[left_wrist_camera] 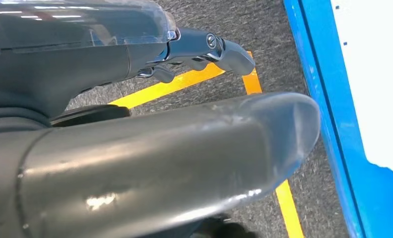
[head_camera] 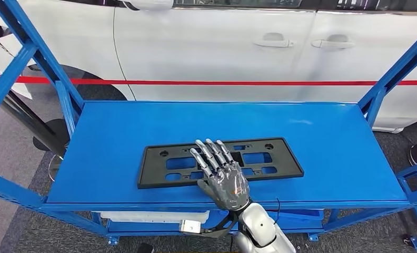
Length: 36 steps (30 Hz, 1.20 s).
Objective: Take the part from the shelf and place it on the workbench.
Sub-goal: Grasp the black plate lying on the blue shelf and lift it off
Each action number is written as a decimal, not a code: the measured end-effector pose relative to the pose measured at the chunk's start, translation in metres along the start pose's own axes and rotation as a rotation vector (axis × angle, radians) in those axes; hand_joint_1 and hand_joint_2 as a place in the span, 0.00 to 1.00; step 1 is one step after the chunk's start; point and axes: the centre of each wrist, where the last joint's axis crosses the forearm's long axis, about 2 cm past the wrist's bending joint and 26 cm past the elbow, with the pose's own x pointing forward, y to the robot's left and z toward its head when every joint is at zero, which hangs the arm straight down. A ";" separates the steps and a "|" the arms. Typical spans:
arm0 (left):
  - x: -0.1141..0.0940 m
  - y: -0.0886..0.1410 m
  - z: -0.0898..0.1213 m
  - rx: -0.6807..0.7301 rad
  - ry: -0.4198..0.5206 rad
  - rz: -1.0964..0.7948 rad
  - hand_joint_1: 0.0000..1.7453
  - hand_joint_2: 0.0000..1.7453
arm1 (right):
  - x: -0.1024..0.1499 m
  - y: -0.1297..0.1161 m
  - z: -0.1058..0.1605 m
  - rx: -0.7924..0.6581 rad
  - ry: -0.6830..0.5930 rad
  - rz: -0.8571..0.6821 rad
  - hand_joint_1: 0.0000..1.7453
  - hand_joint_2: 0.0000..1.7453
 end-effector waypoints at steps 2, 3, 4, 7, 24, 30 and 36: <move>-0.001 -0.001 0.001 0.003 -0.003 0.008 0.00 0.00 | -0.002 0.008 0.005 0.032 0.072 -0.129 0.00 1.00; -0.002 -0.002 0.002 0.003 -0.004 0.012 0.00 0.00 | -0.002 0.012 0.007 0.050 0.108 -0.184 0.00 1.00; -0.002 -0.003 0.002 0.002 -0.004 0.015 0.00 0.00 | -0.004 0.015 0.009 0.066 0.138 -0.224 0.00 1.00; -0.003 -0.004 0.003 0.004 0.001 0.018 0.00 0.00 | -0.009 0.023 0.011 0.112 0.186 -0.266 0.00 1.00; -0.006 -0.002 0.005 0.021 0.035 0.017 0.00 0.00 | -0.037 0.026 0.013 0.199 0.243 -0.326 0.00 1.00; -0.007 -0.002 0.005 0.024 0.046 0.023 0.00 0.00 | -0.040 0.019 0.016 0.127 0.193 -0.273 0.00 1.00; -0.007 -0.002 0.005 0.035 0.053 0.028 0.00 0.00 | -0.030 -0.008 0.004 -0.039 0.085 -0.176 0.00 1.00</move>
